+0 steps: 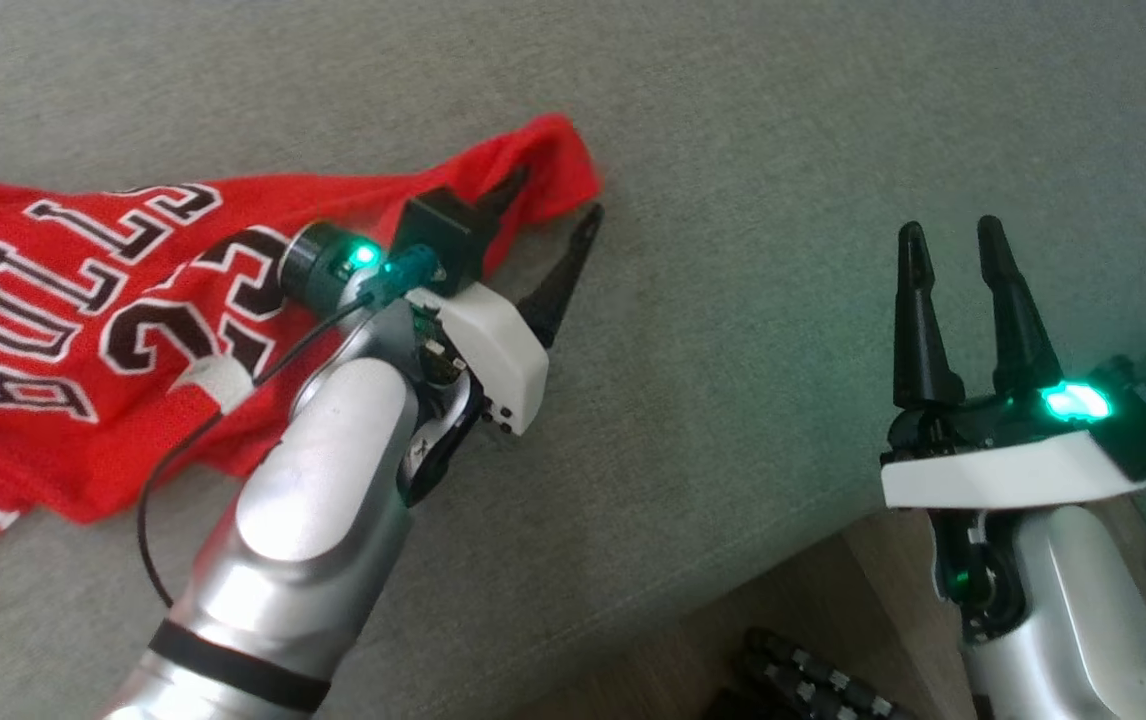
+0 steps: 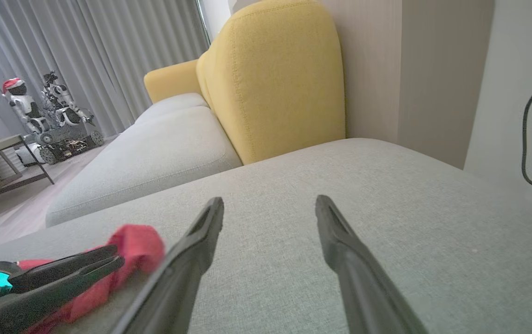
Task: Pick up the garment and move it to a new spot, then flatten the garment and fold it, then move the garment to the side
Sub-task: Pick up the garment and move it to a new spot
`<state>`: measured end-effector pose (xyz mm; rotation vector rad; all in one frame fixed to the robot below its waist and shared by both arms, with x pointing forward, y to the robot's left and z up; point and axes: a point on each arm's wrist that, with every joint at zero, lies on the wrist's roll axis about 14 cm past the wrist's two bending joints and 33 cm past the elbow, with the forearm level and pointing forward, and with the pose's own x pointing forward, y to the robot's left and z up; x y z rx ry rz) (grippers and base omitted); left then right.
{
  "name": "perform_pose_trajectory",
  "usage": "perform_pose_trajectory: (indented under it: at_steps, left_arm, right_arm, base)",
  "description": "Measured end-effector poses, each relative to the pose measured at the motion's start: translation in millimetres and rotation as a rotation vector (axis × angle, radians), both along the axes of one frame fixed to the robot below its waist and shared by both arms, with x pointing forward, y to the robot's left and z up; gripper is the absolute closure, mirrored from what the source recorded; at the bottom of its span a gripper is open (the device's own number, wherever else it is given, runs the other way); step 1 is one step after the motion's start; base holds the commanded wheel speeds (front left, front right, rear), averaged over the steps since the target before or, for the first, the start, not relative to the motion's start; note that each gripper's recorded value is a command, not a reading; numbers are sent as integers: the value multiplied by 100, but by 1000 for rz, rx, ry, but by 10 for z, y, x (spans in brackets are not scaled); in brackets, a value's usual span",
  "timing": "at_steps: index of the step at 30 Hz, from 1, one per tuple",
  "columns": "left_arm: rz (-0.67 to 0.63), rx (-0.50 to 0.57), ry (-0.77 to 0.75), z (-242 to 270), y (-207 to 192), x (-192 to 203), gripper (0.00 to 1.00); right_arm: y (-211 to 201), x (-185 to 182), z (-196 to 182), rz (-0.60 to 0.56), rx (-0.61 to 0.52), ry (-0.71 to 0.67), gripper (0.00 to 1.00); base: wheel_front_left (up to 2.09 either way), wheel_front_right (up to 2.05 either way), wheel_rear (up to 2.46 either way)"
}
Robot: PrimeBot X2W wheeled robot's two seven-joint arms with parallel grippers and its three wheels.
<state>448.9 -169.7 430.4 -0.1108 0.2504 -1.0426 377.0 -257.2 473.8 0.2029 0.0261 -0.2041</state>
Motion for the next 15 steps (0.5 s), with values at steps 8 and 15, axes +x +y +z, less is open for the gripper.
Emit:
perform_pose_trajectory:
  at_steps: [8, 15]
  left_arm:
    - [186, -90, -119, 365, 445, 92, 0]
    - [488, -85, -185, 510, 1391, 171, 0]
  right_arm:
    - [228, 140, 147, 81, -9, -58, 0]
    - [536, 312, 255, 187, -26, -72, 0]
  base:
    - [0, 0, 0]
    - [0, 0, 0]
